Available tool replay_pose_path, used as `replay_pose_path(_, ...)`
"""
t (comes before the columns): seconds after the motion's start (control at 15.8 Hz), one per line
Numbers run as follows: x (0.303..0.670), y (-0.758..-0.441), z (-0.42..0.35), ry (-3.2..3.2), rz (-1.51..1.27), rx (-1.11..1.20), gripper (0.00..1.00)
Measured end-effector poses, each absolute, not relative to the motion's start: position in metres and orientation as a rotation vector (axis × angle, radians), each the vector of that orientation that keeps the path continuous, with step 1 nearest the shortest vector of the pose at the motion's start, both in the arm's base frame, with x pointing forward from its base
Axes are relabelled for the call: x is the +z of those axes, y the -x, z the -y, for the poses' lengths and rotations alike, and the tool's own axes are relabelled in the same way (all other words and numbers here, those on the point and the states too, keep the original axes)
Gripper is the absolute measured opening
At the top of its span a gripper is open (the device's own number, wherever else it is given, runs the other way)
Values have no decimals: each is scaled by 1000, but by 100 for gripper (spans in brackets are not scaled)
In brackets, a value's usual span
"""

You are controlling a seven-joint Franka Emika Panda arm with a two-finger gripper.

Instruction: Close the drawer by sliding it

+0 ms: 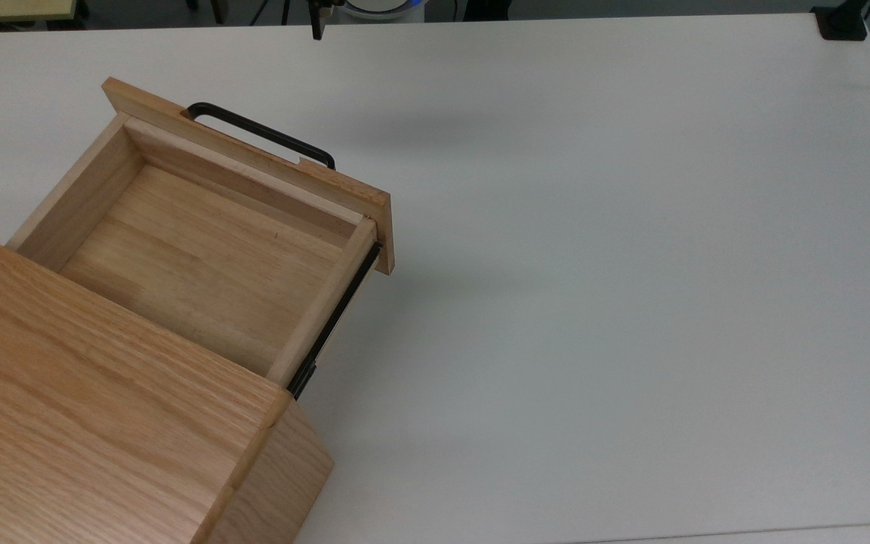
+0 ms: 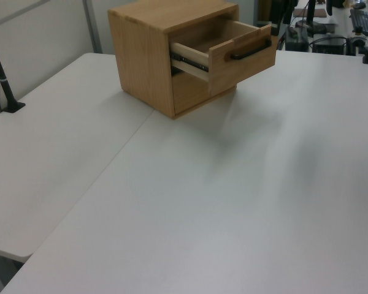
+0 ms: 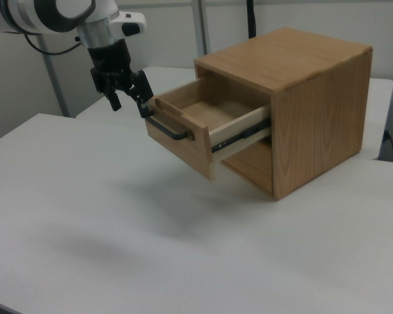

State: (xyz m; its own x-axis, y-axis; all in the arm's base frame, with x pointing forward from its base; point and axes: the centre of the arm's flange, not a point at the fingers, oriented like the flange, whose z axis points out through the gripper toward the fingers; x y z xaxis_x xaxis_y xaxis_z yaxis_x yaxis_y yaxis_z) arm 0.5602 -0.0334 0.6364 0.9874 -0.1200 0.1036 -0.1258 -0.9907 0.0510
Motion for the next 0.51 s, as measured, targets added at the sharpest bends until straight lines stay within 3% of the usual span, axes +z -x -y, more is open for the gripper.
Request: replay_pose_path(0.51, 636, -560, 35, -3076, 138, 147, 100)
